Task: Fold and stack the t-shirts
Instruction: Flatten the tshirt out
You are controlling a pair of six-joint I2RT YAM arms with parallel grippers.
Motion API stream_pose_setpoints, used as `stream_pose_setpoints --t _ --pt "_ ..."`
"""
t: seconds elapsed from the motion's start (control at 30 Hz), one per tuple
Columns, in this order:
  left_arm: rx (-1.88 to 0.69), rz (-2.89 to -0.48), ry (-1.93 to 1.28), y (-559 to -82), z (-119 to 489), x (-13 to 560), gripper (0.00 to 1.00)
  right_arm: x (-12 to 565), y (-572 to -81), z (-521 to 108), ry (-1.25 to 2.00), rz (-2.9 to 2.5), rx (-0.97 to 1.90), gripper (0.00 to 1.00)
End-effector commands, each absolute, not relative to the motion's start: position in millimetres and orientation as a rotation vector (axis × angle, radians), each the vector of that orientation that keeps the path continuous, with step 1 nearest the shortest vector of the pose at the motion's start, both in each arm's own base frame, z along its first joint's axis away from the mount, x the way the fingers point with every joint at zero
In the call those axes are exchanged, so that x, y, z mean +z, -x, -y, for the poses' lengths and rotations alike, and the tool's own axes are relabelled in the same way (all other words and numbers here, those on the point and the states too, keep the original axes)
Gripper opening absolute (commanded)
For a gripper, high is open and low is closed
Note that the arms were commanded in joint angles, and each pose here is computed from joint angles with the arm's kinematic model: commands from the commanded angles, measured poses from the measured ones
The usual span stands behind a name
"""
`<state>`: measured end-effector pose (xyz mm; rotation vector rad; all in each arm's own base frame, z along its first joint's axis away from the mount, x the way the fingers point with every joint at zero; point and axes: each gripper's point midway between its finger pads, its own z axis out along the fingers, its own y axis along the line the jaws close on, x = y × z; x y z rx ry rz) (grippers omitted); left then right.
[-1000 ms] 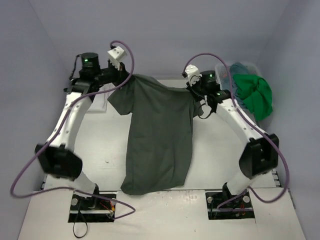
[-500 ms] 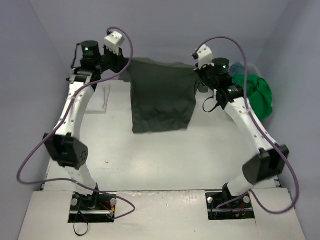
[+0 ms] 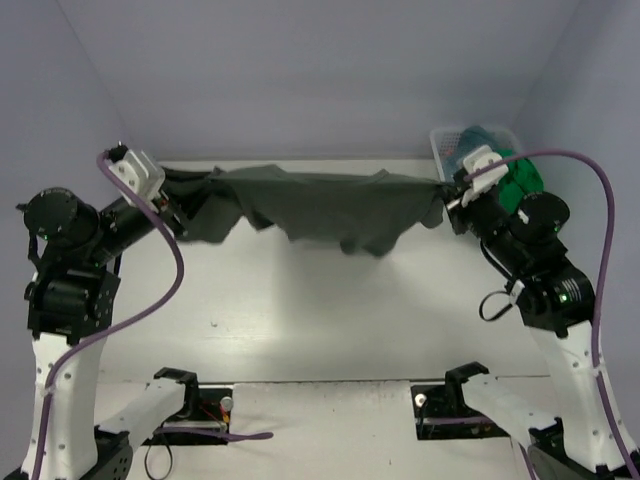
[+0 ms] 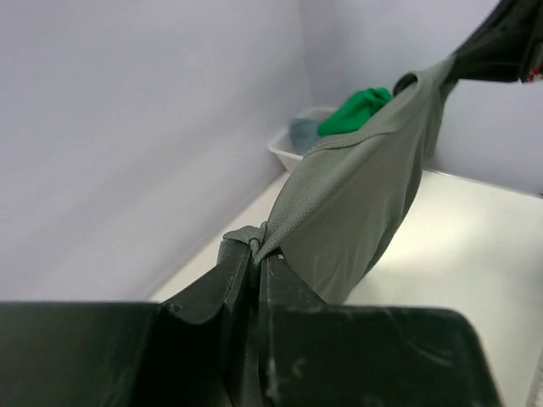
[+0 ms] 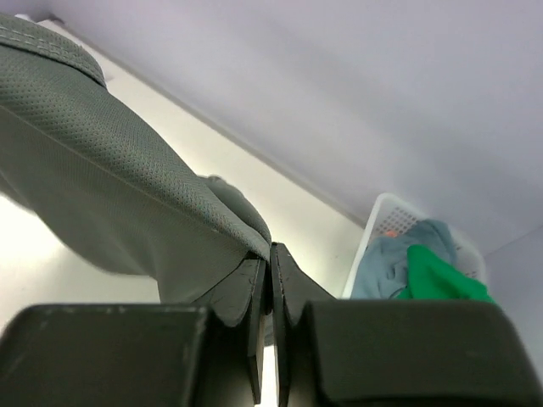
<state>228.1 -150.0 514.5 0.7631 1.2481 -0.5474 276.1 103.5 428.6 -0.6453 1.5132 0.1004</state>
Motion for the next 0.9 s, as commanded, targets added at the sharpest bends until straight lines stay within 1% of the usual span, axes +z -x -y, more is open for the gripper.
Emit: stream_pose_setpoints --t 0.0,0.1,0.2,0.23,0.27,0.3,0.37,0.4,0.43,0.47,0.5,0.53,0.57,0.6,0.63,0.67,0.7,0.73,0.77,0.87 --pt "-0.575 -1.277 -0.768 -217.6 149.4 504.2 0.00 429.6 -262.6 -93.8 0.624 -1.518 0.085 0.00" --pt "-0.578 -1.282 -0.772 -210.3 148.7 500.7 0.00 433.4 -266.7 -91.9 0.610 -1.507 0.067 0.00" --pt "-0.553 -1.308 -0.764 -225.7 147.0 493.0 0.00 416.1 -297.6 -95.1 0.609 -1.542 0.032 0.00" --pt "-0.543 -1.320 -0.762 -232.9 146.5 489.5 0.00 396.0 -319.0 -99.8 0.632 -1.595 0.018 0.00" --pt "-0.520 -1.352 -0.753 -250.7 144.8 481.5 0.00 387.9 -334.8 -103.6 0.631 -1.604 0.012 0.00" --pt "-0.515 -1.391 -0.745 -271.1 145.3 469.3 0.00 362.3 -359.1 -110.6 0.651 -1.663 0.014 0.00" --pt "-0.476 -1.434 -0.736 -298.0 142.7 454.8 0.00 342.6 -388.7 -122.3 0.672 -1.688 0.026 0.00" --pt "-0.483 -1.495 -0.733 -321.0 144.5 435.3 0.00 307.6 -414.2 -130.4 0.693 -1.764 0.034 0.00" --pt "-0.465 -1.532 -0.726 -336.8 142.6 422.7 0.00 308.7 -431.4 -135.2 0.681 -1.757 0.027 0.00" --pt "-0.471 -1.567 -0.726 -348.0 143.6 410.9 0.00 271.2 -456.3 -140.6 0.694 -1.837 0.021 0.00" --pt "-0.478 -1.629 -0.727 -367.9 145.0 387.9 0.00 258.6 -469.5 -143.4 0.687 -1.861 0.007 0.00" --pt "-0.467 -1.657 -0.731 -378.0 144.3 374.8 0.00 271.0 -491.2 -140.8 0.629 -1.830 -0.038 0.00" --pt "-0.471 -1.699 -0.729 -391.8 144.5 356.1 0.00 239.0 -510.3 -143.8 0.635 -1.887 -0.053 0.00" --pt "-0.465 -1.711 -0.727 -398.3 144.2 347.9 0.00 234.5 -523.2 -146.0 0.623 -1.882 -0.067 0.00" --pt "-0.453 -1.723 -0.717 -406.2 143.0 337.8 0.00 243.3 -537.9 -145.2 0.593 -1.861 -0.095 0.00" --pt "-0.454 -1.748 -0.713 -413.5 143.0 325.5 0.00 217.5 -551.6 -148.6 0.600 -1.900 -0.105 0.00" --pt "-0.447 -1.747 -0.713 -418.0 142.8 322.2 0.00 212.4 -560.8 -151.4 0.596 -1.903 -0.105 0.00" --pt "-0.441 -1.761 -0.712 -420.8 141.9 314.7 0.00 224.9 -573.6 -150.6 0.561 -1.876 -0.142 0.00" --pt "-0.422 -1.781 -0.697 -426.3 138.8 307.4 0.00 204.5 -582.6 -153.9 0.568 -1.905 -0.150 0.00" --pt "-0.351 -1.800 -0.675 -434.5 128.7 298.2 0.00 205.5 -601.0 -160.9 0.536 -1.875 -0.203 0.00"
